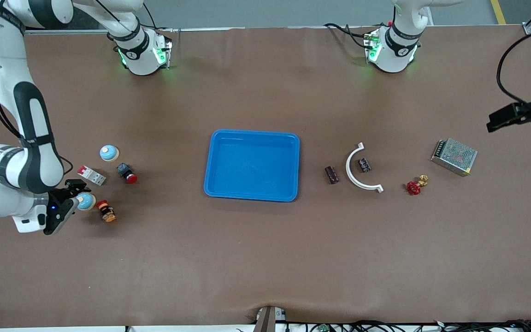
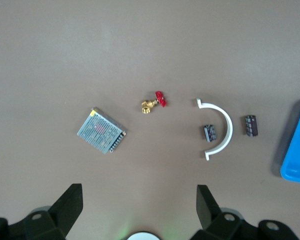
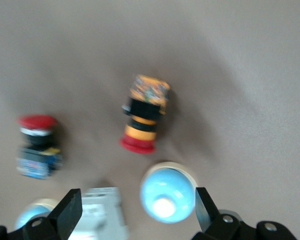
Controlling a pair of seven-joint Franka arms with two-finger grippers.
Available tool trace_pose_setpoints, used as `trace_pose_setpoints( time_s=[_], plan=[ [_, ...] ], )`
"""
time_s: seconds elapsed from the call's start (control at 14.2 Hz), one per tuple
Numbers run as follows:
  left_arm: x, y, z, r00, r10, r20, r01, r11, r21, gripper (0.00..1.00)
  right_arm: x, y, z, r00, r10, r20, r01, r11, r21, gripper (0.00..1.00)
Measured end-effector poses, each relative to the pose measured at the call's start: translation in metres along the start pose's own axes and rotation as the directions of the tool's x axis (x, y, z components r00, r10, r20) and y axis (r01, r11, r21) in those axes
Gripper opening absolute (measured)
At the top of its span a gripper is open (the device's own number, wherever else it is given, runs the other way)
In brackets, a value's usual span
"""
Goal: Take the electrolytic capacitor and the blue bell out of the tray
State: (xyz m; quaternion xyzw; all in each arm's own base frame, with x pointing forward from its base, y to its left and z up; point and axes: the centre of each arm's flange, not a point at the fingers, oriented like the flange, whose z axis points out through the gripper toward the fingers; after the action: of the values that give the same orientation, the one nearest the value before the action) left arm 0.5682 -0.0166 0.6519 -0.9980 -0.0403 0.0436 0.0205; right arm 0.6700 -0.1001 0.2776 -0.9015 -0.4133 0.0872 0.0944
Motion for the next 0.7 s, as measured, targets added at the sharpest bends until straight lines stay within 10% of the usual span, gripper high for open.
trace_pose_setpoints(
  time_s=[0.7],
  plan=[
    [-0.034,0.004,-0.041,0.996,0.007,-0.086,-0.023,0.982,-0.188,1.00,0.068,-0.228,-0.196,0.884,0.456,0.100,-0.452,0.890,-0.058,1.00]
  ],
)
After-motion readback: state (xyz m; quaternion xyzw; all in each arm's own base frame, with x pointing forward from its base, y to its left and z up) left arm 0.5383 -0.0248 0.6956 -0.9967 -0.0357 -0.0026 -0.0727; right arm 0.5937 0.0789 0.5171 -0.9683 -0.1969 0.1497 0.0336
